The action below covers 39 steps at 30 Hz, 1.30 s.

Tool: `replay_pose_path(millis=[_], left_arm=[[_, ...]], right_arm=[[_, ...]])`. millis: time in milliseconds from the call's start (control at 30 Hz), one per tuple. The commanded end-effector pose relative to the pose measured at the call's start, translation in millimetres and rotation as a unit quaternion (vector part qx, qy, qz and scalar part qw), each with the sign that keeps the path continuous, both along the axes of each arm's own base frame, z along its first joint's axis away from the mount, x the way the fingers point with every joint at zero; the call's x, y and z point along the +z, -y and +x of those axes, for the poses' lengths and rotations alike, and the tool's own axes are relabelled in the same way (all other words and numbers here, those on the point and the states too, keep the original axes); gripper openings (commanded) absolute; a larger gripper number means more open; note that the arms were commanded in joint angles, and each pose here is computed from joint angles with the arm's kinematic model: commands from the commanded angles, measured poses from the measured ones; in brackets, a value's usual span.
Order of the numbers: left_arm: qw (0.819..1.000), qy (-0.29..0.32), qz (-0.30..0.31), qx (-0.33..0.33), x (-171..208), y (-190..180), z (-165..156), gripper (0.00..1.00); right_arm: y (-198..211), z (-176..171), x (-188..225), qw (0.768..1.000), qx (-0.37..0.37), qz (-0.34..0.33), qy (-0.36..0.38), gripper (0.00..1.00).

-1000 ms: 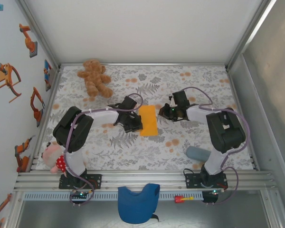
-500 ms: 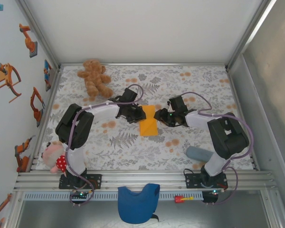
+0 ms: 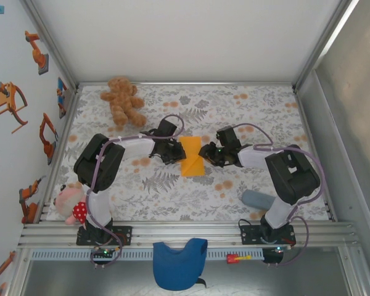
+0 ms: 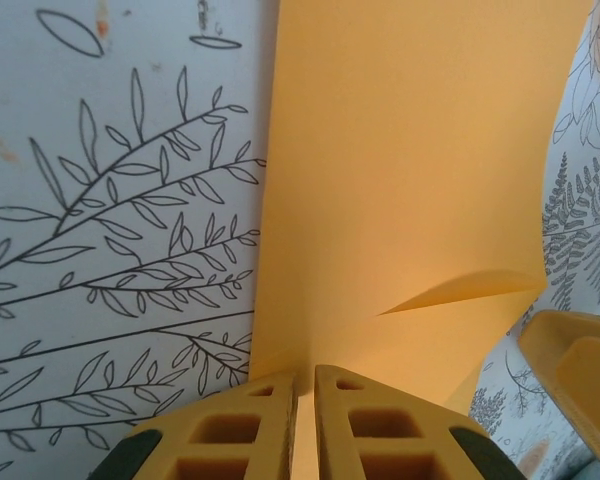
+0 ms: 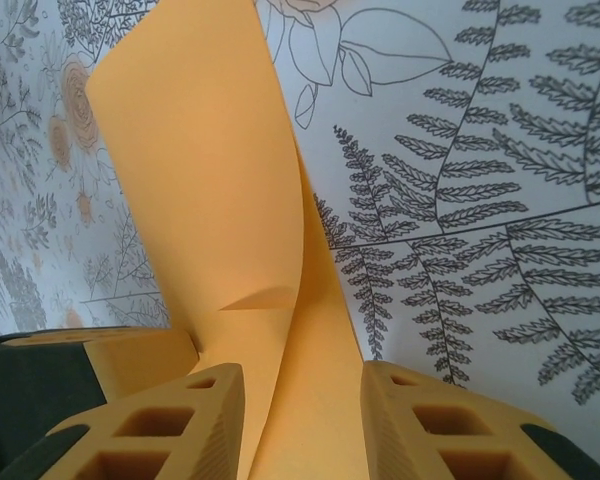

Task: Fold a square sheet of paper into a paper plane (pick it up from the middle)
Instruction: Pick up the paper from the center of the table.

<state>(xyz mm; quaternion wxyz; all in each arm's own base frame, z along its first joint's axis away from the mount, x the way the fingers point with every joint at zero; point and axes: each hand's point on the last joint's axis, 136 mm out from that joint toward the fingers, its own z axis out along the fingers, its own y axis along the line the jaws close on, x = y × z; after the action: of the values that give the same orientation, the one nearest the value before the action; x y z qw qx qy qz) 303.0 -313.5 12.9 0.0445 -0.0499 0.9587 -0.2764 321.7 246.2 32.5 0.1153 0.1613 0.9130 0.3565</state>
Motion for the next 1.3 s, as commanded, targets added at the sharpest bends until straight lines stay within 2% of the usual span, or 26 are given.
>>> replay_pose_path(millis=[0, 367, 900, 1133, 1267], left_arm=[[0.999, -0.027, 0.035, 0.028, -25.8, -18.6, -8.0, 0.14], [0.999, -0.034, 0.031, 0.029, -27.5, -20.5, -10.7, 0.14], [0.999, -0.032, -0.004, 0.027, -13.2, -9.8, -6.5, 0.14], [0.999, -0.003, -0.029, 0.029, 5.8, -3.9, 1.9, 0.16], [0.998, 0.023, -0.041, 0.037, 23.2, -5.8, 9.1, 0.20]], right_arm=[[-10.6, 3.9, 0.8, 1.000, -0.001, 0.017, 0.000, 0.32], [-22.7, 8.3, -3.6, 1.000, 0.011, 0.028, -0.005, 0.19], [-42.0, -0.2, 2.5, 0.997, 0.048, 0.068, -0.003, 0.16], [-47.4, -4.1, -3.1, 0.995, 0.062, 0.078, 0.002, 0.14], [-49.1, 1.6, -1.6, 0.995, 0.063, 0.080, 0.021, 0.09]])
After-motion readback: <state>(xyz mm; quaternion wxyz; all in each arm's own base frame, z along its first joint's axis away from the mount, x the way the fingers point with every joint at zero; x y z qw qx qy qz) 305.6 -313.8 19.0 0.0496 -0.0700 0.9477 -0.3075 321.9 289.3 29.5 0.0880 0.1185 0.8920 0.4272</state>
